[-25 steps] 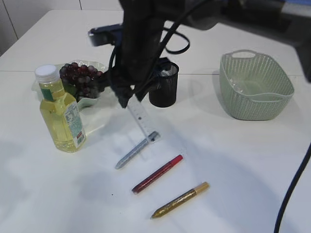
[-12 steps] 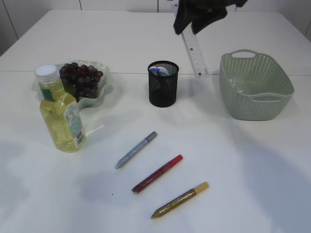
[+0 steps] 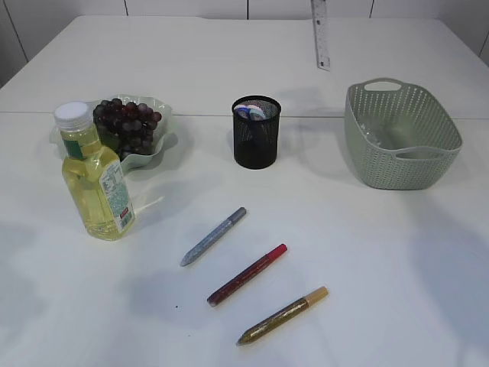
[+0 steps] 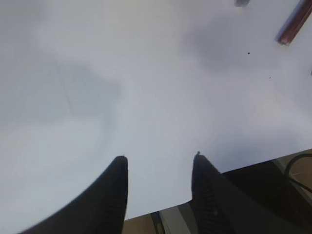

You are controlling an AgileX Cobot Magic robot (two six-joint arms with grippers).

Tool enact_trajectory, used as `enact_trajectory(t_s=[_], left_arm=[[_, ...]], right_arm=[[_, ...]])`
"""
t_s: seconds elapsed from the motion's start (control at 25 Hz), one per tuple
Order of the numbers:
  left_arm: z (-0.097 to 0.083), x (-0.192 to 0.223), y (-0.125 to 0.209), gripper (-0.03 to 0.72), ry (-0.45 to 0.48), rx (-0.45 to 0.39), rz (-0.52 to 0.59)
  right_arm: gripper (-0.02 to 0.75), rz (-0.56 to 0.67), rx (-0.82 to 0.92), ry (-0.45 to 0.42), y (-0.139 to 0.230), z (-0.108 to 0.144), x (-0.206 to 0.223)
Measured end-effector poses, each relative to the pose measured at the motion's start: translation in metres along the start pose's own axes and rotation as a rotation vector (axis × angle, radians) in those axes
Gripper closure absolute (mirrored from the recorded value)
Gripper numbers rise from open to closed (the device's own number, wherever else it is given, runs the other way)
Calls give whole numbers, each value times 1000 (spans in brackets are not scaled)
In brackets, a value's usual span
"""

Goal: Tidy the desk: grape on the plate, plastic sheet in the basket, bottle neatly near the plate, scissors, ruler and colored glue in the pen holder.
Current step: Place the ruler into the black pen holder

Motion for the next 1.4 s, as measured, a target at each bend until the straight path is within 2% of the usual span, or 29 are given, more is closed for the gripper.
enact_trajectory(t_s=[0.2,0.36,0.6,1.04,1.4], left_arm=[[0,0,1,371,-1,0,7],[0,0,2,371,-3,0,13],[1,0,3,374,-5,0,27],[1,0,6,391,-10,0,53],[1,0,6,392,-10,0,53]], right_arm=[[439,-176,-69,-97,-5,-14,33],[438,-311,-123,-111,-7,-30,54],[439,-433,-257,-88,2,-52,82],[439,-523,-383,-86,25,-73,116],[439,-535,-386,-100,30,-70,127]])
Point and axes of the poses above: a point on each arm's last joint axis where the gripper is mounted, x pointing out along that axis toward the gripper, z along the wrist's bending axis when the last joint is at zero, y = z × x, the point moved 3 cm from there along x, pointing out along that axis toward the gripper, and after that the axes turned 8 degrees about -x, right-handed, at the moved point
